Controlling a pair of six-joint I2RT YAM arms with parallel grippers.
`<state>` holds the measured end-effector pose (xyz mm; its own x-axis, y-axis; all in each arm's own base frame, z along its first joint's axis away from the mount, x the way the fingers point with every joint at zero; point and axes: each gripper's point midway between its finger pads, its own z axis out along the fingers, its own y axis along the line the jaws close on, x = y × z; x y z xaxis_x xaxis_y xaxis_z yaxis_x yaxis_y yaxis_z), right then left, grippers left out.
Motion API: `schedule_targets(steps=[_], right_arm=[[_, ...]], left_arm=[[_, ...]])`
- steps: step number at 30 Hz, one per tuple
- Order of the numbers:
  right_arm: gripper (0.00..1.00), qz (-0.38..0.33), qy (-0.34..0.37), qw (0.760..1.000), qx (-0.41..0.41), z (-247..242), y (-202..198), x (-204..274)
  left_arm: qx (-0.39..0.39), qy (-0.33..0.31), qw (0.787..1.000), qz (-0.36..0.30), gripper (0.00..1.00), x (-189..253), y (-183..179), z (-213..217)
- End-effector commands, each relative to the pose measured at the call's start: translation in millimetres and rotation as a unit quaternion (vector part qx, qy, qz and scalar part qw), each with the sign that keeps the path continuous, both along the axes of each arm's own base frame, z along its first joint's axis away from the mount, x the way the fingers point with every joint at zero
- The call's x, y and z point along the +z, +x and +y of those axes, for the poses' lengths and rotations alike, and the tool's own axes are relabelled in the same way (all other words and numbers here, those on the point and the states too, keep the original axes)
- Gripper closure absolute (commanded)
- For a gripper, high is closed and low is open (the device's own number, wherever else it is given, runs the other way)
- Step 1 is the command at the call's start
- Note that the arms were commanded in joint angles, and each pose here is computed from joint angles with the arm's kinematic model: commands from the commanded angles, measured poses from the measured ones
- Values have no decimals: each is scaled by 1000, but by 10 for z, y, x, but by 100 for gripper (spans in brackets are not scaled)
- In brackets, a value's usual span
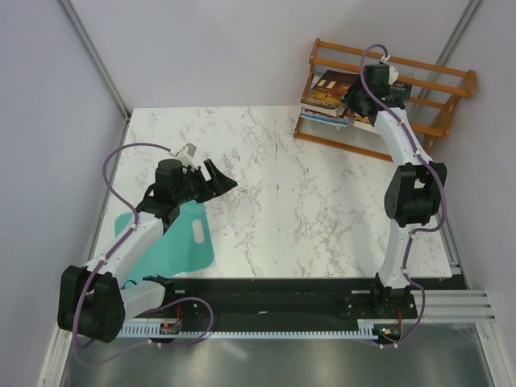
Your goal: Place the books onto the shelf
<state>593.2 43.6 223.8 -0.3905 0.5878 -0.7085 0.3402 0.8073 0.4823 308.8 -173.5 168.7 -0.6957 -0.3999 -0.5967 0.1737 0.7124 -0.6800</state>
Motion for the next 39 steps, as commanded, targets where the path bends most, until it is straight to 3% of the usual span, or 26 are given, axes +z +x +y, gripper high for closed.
schedule_targets(steps=[1, 12, 26, 32, 39], right_arm=[[43, -23, -19, 999, -16, -78, 126, 113], [43, -56, -3, 998, -18, 12, 215, 68], [43, -97, -7, 994, 48, 482, 382, 193], [42, -90, -15, 995, 38, 429, 271, 183], [39, -114, -22, 993, 30, 350, 5, 568]], left_arm=[[-6, 7, 1000, -26, 12, 64, 24, 18], [-6, 8, 1000, -22, 12, 32, 21, 19], [-8, 11, 1000, -18, 13, -7, 30, 16], [-11, 10, 1000, -19, 13, 6, 38, 7], [-14, 7, 1000, -18, 13, 10, 28, -6]])
